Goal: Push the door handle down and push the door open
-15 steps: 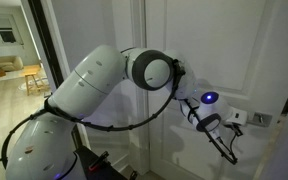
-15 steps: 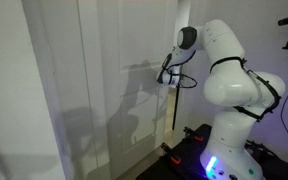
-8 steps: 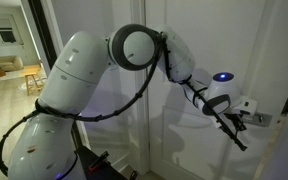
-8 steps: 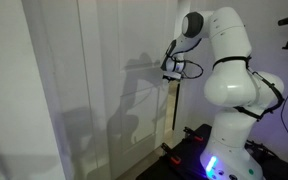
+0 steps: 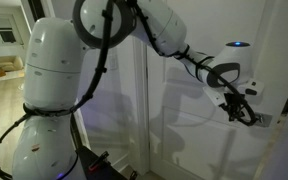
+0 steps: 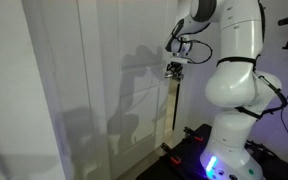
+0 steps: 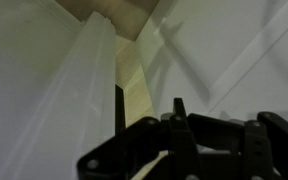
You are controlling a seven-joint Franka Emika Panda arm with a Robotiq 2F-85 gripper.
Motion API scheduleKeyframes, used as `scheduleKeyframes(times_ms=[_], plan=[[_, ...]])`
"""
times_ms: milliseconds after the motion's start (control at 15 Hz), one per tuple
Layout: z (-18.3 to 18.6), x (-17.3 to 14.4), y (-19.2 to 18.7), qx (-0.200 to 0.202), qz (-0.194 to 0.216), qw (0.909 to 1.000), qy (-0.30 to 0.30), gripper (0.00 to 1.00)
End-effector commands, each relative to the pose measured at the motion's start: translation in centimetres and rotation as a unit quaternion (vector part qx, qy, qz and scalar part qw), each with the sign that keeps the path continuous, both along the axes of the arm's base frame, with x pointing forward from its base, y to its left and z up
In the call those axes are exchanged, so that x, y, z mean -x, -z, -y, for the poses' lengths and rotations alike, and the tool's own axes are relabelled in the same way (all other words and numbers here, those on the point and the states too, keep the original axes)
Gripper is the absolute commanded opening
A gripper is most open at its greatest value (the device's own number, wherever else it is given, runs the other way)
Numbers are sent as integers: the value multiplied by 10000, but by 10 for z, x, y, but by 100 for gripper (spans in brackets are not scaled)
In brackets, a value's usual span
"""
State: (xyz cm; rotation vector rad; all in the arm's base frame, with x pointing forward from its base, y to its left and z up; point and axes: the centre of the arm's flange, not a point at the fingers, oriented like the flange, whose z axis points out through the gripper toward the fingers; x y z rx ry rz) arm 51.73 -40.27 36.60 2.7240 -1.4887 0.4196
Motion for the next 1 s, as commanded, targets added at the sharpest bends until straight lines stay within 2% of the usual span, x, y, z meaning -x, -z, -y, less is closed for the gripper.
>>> scheduleKeyframes(times_ms=[0,200,733,800,867,933], plan=[[-21,21,-39,-308,-303,9990,-131,0],[-29,31,-63,-577,-540,9967,-209,0],[-53,58,-115,-924,-888,9906,-472,0],[-55,61,-120,-947,-968,9895,-498,25],[-57,63,-124,-966,-1007,9889,-515,26],[-59,66,-128,-987,-1037,9882,-537,33]])
